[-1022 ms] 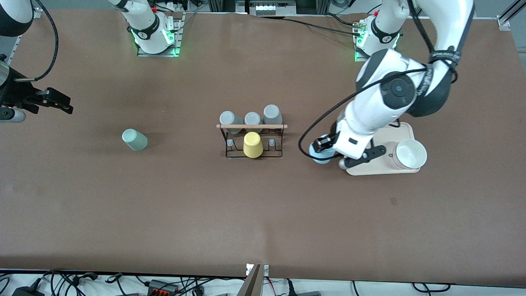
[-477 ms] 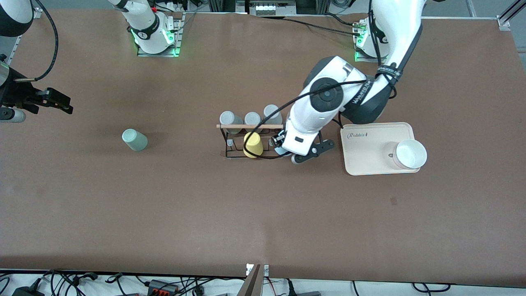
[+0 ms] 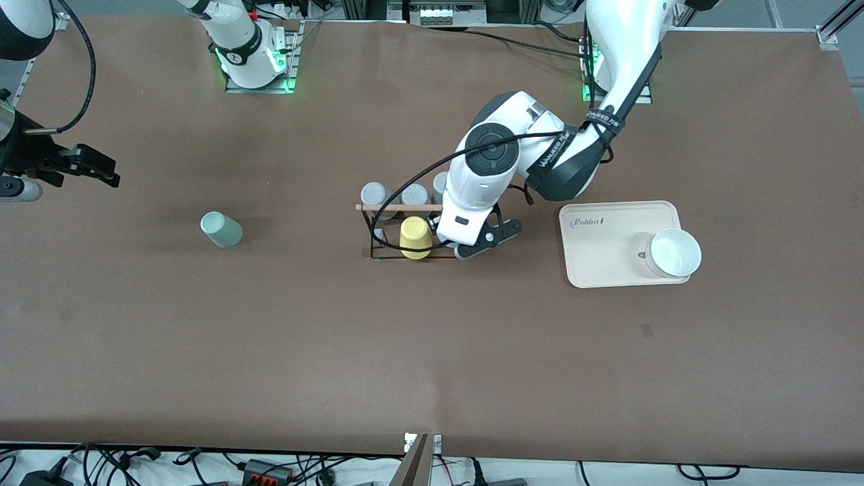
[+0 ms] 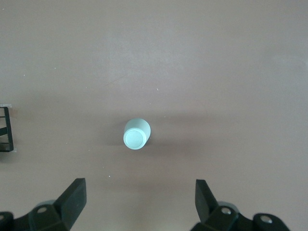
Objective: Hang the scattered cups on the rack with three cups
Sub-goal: 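Lower the light blue cup onto the rack beside the yellow cup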
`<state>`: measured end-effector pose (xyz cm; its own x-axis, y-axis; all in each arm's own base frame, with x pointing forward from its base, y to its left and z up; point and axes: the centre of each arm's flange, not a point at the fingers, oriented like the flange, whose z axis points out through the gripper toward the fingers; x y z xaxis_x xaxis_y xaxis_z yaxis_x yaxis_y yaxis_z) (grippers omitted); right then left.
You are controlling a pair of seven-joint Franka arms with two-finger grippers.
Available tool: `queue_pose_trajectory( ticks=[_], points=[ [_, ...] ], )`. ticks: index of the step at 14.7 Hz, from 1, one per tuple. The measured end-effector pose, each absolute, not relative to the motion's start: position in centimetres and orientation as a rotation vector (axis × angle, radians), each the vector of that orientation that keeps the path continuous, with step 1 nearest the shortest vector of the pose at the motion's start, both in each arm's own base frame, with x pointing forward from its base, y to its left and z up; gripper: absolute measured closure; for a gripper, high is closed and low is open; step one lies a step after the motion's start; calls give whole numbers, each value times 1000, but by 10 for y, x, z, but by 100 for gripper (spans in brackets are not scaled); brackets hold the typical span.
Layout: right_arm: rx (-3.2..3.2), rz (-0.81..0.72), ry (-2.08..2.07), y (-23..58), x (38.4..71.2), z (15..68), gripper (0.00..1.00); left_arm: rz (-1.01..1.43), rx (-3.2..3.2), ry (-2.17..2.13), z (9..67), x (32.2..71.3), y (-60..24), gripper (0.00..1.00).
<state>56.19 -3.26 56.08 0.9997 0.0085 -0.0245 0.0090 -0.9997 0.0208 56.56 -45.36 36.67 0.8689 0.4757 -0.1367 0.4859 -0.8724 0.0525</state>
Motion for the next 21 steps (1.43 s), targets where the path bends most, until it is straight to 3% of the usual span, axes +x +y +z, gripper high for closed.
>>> queue_pose_trajectory(
  ticks=[18, 21],
  points=[
    [3120, -87, 12, -34, 569, 543, 0, -191, 2957, 772, 311, 567, -466, 33],
    [3120, -86, 14, -33, 570, 542, 0, -188, 2961, 770, 310, 567, -466, 30]
  ],
)
